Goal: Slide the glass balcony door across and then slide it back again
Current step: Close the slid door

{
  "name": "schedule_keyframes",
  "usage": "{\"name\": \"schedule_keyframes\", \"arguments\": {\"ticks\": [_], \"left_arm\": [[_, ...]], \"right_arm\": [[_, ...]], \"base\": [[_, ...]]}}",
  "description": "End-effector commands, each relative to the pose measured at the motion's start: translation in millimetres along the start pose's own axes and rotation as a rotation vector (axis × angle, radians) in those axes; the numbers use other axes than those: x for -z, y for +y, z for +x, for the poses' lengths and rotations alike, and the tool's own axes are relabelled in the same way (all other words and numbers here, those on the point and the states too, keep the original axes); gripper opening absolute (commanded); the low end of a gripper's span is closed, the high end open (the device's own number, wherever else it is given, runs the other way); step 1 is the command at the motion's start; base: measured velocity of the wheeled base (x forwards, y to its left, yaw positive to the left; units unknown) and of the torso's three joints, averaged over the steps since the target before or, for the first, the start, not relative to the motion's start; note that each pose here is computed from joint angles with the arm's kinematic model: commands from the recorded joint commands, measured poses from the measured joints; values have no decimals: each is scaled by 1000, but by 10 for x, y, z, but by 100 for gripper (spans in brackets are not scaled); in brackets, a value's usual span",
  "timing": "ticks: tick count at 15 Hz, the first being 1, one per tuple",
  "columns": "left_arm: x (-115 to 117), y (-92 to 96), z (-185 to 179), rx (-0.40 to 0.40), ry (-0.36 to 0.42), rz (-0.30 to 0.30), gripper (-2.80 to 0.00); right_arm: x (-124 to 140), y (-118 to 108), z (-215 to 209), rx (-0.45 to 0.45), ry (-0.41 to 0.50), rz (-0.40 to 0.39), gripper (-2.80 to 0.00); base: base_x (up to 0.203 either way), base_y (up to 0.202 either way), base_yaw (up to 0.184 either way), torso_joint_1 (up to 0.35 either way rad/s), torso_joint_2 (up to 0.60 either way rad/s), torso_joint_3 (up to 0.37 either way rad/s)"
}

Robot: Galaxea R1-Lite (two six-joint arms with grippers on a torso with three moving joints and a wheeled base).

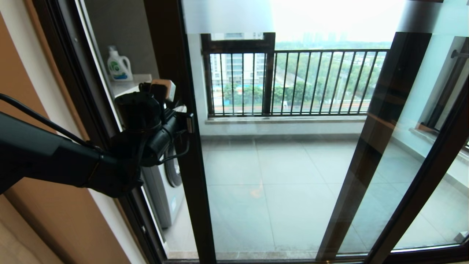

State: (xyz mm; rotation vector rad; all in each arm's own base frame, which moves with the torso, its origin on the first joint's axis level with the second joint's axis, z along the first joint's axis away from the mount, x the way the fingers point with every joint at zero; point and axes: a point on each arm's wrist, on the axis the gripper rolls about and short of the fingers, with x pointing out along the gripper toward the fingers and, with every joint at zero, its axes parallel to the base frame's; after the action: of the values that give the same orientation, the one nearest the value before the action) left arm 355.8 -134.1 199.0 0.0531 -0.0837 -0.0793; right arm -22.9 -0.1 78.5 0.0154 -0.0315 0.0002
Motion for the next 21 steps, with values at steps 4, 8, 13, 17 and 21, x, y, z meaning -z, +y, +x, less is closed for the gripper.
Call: {"name": "schedule_keyframes", "arguments": {"ticks": [4,8,13,17,21], "left_arm": [[29,143,52,-47,1,4,-280],[39,178,58,-55,4,6,-280],[38,314,67,-67,4,9,-280],[41,434,86,-93,4,11,-280],[78,626,91,-116,16,17,-280]], "right_arm": [[34,-1,9,0,13,0,-280],[29,-1,8,0,12,0,-280],[32,-1,9,0,13,0,-280],[31,-1,9,0,12,0,-280],[30,-1,9,0,12,0,-280]], "base": [[0,0,0,0,0,0],[0,0,0,0,0,0],[0,0,0,0,0,0],[0,0,0,0,0,0],[0,0,0,0,0,0]]}}
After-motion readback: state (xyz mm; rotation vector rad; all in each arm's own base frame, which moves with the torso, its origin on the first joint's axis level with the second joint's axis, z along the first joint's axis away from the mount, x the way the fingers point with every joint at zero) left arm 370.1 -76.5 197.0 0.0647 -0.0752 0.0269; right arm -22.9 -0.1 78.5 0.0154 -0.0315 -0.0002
